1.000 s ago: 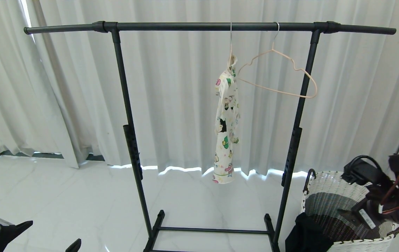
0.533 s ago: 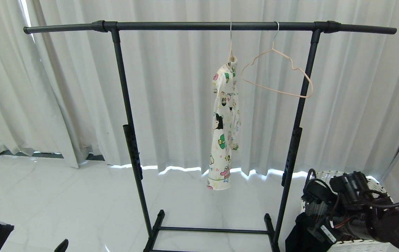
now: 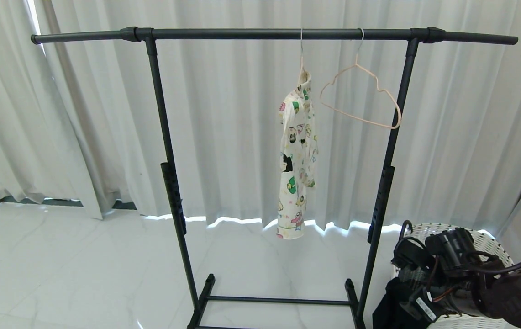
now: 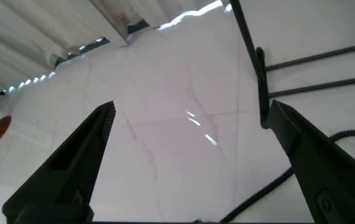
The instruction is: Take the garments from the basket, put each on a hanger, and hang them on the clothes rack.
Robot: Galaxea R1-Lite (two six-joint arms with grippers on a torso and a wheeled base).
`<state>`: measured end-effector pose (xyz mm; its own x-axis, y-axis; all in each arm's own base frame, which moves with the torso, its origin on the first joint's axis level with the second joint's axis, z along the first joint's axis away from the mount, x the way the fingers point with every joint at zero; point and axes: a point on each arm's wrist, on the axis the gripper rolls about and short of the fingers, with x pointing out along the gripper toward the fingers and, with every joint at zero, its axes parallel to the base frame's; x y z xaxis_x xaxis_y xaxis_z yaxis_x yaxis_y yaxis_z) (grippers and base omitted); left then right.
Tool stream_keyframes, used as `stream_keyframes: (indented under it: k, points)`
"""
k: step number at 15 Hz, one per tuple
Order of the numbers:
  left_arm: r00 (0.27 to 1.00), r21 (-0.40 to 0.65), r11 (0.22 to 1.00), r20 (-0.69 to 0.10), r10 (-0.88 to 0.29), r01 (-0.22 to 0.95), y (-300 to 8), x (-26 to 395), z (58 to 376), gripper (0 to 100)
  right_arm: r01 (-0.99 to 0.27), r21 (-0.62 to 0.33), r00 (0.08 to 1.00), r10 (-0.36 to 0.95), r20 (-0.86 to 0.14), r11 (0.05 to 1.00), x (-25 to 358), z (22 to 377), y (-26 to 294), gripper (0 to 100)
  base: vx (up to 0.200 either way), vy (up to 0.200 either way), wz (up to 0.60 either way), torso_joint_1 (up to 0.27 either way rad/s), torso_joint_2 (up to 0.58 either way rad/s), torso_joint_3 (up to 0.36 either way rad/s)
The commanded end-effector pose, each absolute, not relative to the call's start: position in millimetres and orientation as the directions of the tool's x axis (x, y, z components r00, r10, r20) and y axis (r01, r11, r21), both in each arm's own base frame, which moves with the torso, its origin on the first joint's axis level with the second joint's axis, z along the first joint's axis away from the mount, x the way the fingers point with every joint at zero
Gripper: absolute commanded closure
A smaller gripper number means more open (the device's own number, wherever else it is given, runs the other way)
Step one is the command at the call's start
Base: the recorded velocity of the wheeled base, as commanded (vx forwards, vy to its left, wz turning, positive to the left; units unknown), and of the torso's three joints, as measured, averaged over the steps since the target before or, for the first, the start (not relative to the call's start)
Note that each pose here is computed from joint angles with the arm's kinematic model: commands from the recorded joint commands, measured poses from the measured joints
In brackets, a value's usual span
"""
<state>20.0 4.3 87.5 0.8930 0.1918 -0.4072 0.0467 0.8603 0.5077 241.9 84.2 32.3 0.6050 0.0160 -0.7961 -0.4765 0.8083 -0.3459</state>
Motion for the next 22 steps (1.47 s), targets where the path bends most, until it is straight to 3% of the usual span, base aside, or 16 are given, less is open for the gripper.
stream_keyframes:
  k: [1, 6, 9, 11, 14, 15, 22]
  points:
    - [0.937, 0.514, 0.857, -0.288, 0.198, -0.023, 4.3, 5.2, 90.6, 0, -0.482, -0.349, 0.615, 0.027, -0.788, 0.804, 240.6, 35.8, 86.9, 0, 0.2, 0.0, 0.0, 0.002, 0.0, -0.002]
    - [0.942, 0.501, 0.866, -0.292, 0.163, 0.005, 3.6, 5.3, 89.7, 0, -0.479, -0.37, 0.626, 0.014, -0.78, 0.796, 239.5, 37.1, 91.7, 0, 0.16, 0.0, 0.0, -0.003, 0.0, 0.007]
    - [0.957, 0.368, 0.917, -0.286, -0.048, 0.156, -0.8, 6.3, 94.4, 0, -0.481, -0.37, 0.615, 0.005, -0.789, 0.795, 239.2, 33.1, 91.4, 0, 0.0, 0.0, 0.0, 0.0, 0.0, 0.0]
    - [0.955, 0.322, 0.93, -0.287, -0.08, 0.175, -1.7, 13.8, 112.3, 0, -0.476, -0.389, 0.604, -0.029, -0.797, 0.789, 238.4, 28.4, 90.5, 0, 0.0, 0.0, 0.0, 0.0, 0.0, 0.0]
    - [0.953, 0.095, 0.989, -0.291, -0.08, 0.112, -2.3, 48.7, 169.8, 0, -0.488, -0.417, 0.559, -0.092, -0.824, 0.766, 232.4, 12.7, 89.8, 0, 0.0, 0.0, 0.0, 0.0, 0.0, 0.0]
    - [0.953, 0.064, 0.993, -0.291, -0.08, 0.103, -2.5, 58.8, 182.3, 0, -0.501, -0.416, 0.547, -0.095, -0.832, 0.759, 232.3, 8.3, 91.8, 0, 0.0, 0.0, 0.0, 0.0, 0.0, 0.0]
    - [0.947, 0.05, 0.993, -0.312, -0.083, 0.104, -3.0, 75.3, 194.1, 0, -0.54, -0.409, 0.515, -0.096, -0.852, 0.736, 234.1, -6.7, 101.8, 0, 0.0, 0.0, 0.0, 0.0, 0.0, 0.0]
